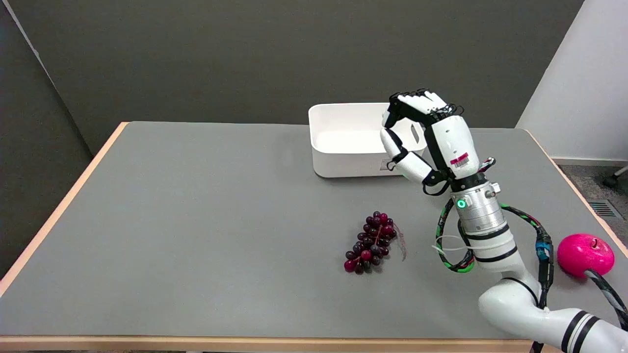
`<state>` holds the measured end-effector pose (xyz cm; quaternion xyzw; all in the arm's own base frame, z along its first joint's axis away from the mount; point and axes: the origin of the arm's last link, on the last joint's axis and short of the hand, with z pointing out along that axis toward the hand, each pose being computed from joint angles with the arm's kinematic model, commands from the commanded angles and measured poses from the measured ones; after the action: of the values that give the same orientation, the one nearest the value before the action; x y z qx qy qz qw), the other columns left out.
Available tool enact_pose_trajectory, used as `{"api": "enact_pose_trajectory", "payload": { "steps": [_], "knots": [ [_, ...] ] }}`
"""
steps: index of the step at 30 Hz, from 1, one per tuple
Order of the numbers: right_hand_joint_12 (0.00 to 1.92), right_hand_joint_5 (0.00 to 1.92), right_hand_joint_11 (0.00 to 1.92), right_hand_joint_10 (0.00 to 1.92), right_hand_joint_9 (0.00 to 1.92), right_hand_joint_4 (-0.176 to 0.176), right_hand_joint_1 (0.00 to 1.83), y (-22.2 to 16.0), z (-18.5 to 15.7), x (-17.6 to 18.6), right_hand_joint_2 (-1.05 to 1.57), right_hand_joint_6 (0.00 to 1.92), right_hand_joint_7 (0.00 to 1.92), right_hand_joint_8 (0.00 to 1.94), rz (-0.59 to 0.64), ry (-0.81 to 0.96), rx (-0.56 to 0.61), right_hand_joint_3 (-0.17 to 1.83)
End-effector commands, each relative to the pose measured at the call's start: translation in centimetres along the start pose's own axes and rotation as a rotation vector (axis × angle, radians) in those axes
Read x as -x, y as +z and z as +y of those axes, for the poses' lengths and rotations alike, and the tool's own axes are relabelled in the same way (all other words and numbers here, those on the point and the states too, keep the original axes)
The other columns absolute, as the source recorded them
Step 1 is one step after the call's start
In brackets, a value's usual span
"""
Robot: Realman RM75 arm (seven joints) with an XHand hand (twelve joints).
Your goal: Pick up the red apple.
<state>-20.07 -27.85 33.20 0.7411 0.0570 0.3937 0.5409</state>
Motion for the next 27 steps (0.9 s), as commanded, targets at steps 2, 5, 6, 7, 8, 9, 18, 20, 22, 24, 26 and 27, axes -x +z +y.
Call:
{"api": "enact_pose_trajectory", "payload": {
  "steps": [2, 5, 6, 7, 8, 9, 18, 20, 22, 24, 26, 27],
  "knots": [
    [1.52, 0.61, 0.4, 1.14, 0.61, 0.165, 0.82, 0.8, -0.1, -0.3, 1.16, 1.58, 0.72, 0.93, -0.02, 0.001, -0.022, 0.35],
    [1.52, 0.61, 0.4, 1.14, 0.61, 0.164, 0.82, 0.6, -0.2, -0.2, 1.16, 1.58, 0.72, 0.93, -0.019, 0.003, -0.025, 0.35],
    [1.52, 0.61, 0.4, 1.14, 0.61, 0.164, 0.82, 0.6, -0.1, -0.2, 1.16, 1.58, 0.72, 0.93, -0.02, 0.001, -0.024, 0.35],
    [1.52, 0.61, 0.4, 1.14, 0.61, 0.164, 0.82, 0.6, -0.1, -0.2, 1.16, 1.58, 0.72, 0.93, -0.022, 0.0, -0.022, 0.35],
    [1.52, 0.61, 0.4, 1.14, 0.61, 0.164, 0.82, 0.6, -0.1, -0.2, 1.16, 1.58, 0.72, 0.93, -0.022, 0.0, -0.022, 0.35],
    [1.52, 0.61, 0.4, 1.14, 0.61, 0.163, 0.82, 0.5, -0.1, -0.1, 1.16, 1.58, 0.72, 0.93, -0.023, 0.001, -0.023, 0.35],
    [1.52, 0.61, 0.4, 1.14, 0.61, 0.159, 0.82, 0.7, 0.0, -0.6, 1.16, 1.58, 0.72, 0.93, -0.011, -0.011, -0.028, 0.35],
    [1.52, 0.62, 0.4, 1.15, 0.61, 0.156, 0.83, 0.9, -0.1, -1.0, 1.16, 1.58, 0.72, 0.94, -0.008, -0.019, -0.044, 0.35],
    [1.52, 0.62, 0.4, 1.15, 0.61, 0.153, 0.83, 1.4, -0.3, -1.8, 1.16, 1.58, 0.72, 0.94, 0.0, -0.012, -0.056, 0.35],
    [1.52, 0.62, 0.4, 1.15, 0.61, 0.152, 0.83, 2.3, -0.5, -3.0, 1.16, 1.58, 0.72, 0.94, -0.002, -0.014, -0.07, 0.35],
    [1.52, 0.62, 0.4, 1.16, 0.61, 0.15, 0.83, 3.1, -0.5, -4.0, 1.16, 1.58, 0.72, 0.94, -0.021, -0.033, -0.088, 0.35],
    [1.52, 0.62, 0.4, 1.16, 0.61, 0.15, 0.83, 3.7, -0.6, -4.6, 1.16, 1.58, 0.72, 0.94, -0.035, -0.038, -0.098, 0.35]
  ]
}}
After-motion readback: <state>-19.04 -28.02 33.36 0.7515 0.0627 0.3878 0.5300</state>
